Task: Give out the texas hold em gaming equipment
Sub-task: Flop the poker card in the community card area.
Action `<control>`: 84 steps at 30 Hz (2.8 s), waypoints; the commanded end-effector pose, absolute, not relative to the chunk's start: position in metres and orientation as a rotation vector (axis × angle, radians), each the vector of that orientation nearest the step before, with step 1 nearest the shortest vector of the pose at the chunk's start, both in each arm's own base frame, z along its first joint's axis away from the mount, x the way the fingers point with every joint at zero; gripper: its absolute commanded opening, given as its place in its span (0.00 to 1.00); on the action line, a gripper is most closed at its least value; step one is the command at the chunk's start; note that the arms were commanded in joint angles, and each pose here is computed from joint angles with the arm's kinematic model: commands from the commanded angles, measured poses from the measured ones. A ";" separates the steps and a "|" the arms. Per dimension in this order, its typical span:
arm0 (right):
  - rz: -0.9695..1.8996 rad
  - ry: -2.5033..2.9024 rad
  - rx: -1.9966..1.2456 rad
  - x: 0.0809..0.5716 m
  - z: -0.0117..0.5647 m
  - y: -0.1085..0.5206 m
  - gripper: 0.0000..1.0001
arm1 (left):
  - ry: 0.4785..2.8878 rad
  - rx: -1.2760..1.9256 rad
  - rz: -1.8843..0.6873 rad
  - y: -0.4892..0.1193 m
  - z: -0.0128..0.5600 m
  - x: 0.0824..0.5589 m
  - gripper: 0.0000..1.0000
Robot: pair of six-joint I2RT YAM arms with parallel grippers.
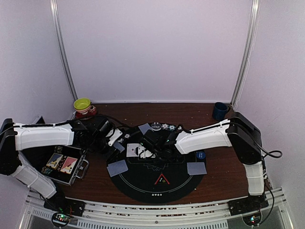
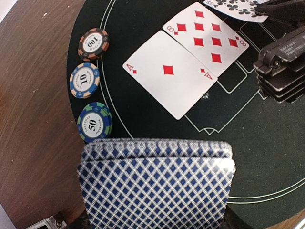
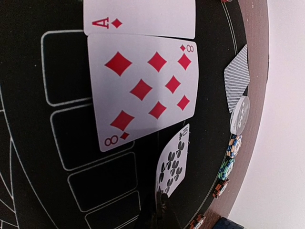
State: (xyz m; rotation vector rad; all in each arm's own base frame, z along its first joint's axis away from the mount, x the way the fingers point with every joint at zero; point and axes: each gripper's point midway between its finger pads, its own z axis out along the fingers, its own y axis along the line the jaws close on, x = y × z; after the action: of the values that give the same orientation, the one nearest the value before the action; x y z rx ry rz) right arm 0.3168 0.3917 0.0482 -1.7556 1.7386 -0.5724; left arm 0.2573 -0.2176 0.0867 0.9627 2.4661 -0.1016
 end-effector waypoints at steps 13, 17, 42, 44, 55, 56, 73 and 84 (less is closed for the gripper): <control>-0.546 1.727 -1.803 0.307 0.032 0.398 0.01 | 2.434 0.933 -0.133 -0.222 0.094 0.263 0.65; -0.552 1.728 -1.802 0.308 0.031 0.398 0.08 | 2.435 0.935 -0.132 -0.221 0.093 0.263 0.65; -0.486 1.687 -1.835 0.292 0.045 0.404 0.26 | 2.426 0.938 -0.129 -0.221 0.095 0.263 0.65; -0.494 1.682 -1.831 0.292 0.050 0.402 0.27 | 2.427 0.937 -0.129 -0.221 0.095 0.263 0.65; -0.385 1.709 -1.774 0.281 0.097 0.396 0.49 | 2.422 0.935 -0.133 -0.221 0.097 0.263 0.65; -0.352 1.717 -1.770 0.277 0.102 0.395 0.52 | 2.421 0.936 -0.131 -0.221 0.097 0.263 0.65; 0.236 2.005 -1.897 0.190 0.092 0.393 0.87 | 2.419 0.925 -0.128 -0.220 0.098 0.264 0.65; 0.364 2.116 -1.827 0.170 0.061 0.384 1.00 | 2.416 0.913 -0.115 -0.219 0.100 0.265 0.65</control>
State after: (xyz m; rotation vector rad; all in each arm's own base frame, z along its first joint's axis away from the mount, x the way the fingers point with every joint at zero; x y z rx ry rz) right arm 0.1805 0.3828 0.0641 -1.8544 2.0865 0.2841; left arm 0.2588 -0.2182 0.0891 0.9562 2.4555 -0.1025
